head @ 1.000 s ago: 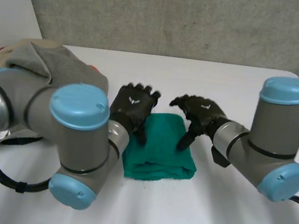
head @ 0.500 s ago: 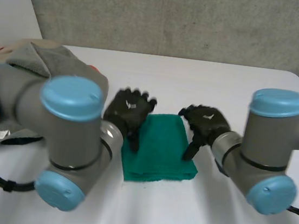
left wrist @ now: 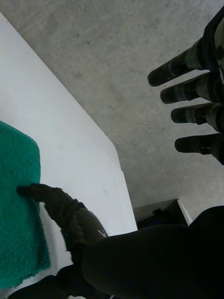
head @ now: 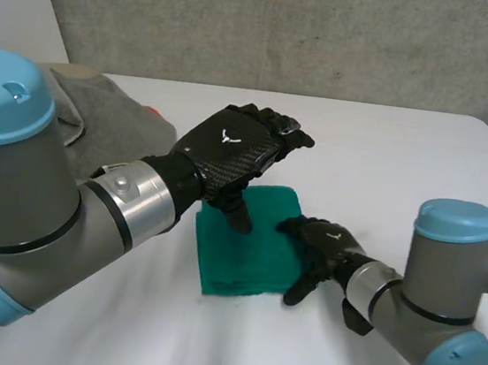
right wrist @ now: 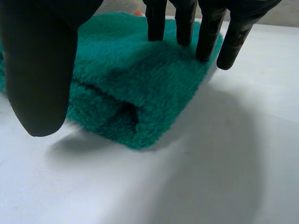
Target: Fold the laundry.
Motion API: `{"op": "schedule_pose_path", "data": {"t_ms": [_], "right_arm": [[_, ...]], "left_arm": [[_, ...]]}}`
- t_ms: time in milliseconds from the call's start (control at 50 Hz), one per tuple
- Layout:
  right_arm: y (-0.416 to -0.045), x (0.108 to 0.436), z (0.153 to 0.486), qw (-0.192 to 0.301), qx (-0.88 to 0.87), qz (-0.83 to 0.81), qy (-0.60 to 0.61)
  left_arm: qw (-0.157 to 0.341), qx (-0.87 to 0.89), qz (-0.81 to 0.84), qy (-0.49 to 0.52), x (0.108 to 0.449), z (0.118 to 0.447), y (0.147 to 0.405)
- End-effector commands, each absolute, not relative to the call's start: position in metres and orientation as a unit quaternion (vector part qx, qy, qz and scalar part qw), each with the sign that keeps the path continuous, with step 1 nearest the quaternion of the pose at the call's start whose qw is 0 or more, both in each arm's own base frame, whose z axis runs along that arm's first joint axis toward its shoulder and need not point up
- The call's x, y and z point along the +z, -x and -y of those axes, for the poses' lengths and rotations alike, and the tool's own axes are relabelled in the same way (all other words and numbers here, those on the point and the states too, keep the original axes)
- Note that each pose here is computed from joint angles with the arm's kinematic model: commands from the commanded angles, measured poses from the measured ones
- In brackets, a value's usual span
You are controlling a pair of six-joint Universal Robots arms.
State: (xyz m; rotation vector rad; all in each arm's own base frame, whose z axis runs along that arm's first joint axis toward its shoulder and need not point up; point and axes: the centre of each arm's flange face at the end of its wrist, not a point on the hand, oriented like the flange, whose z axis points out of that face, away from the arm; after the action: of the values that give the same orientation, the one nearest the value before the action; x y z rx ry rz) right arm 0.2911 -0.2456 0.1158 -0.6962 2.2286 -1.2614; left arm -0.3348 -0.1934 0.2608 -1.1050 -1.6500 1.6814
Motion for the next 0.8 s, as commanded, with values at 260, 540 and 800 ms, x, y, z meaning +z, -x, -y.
{"op": "schedule_pose_path", "data": {"t_ms": [260, 540, 800], "right_arm": [[-0.311, 0.111, 0.272, 0.227, -0.496, -0.802, 0.243], [-0.238, 0.140, 0.402, 0.123, -0.610, -0.775, 0.108], [-0.148, 0.145, 0.514, -0.034, -0.690, -0.722, 0.039]], "left_arm": [[0.264, 0.624, 0.612, 0.407, 0.260, 0.195, 0.335], [0.263, 0.627, 0.611, 0.406, 0.261, 0.197, 0.334], [0.262, 0.625, 0.614, 0.405, 0.258, 0.199, 0.334]]}}
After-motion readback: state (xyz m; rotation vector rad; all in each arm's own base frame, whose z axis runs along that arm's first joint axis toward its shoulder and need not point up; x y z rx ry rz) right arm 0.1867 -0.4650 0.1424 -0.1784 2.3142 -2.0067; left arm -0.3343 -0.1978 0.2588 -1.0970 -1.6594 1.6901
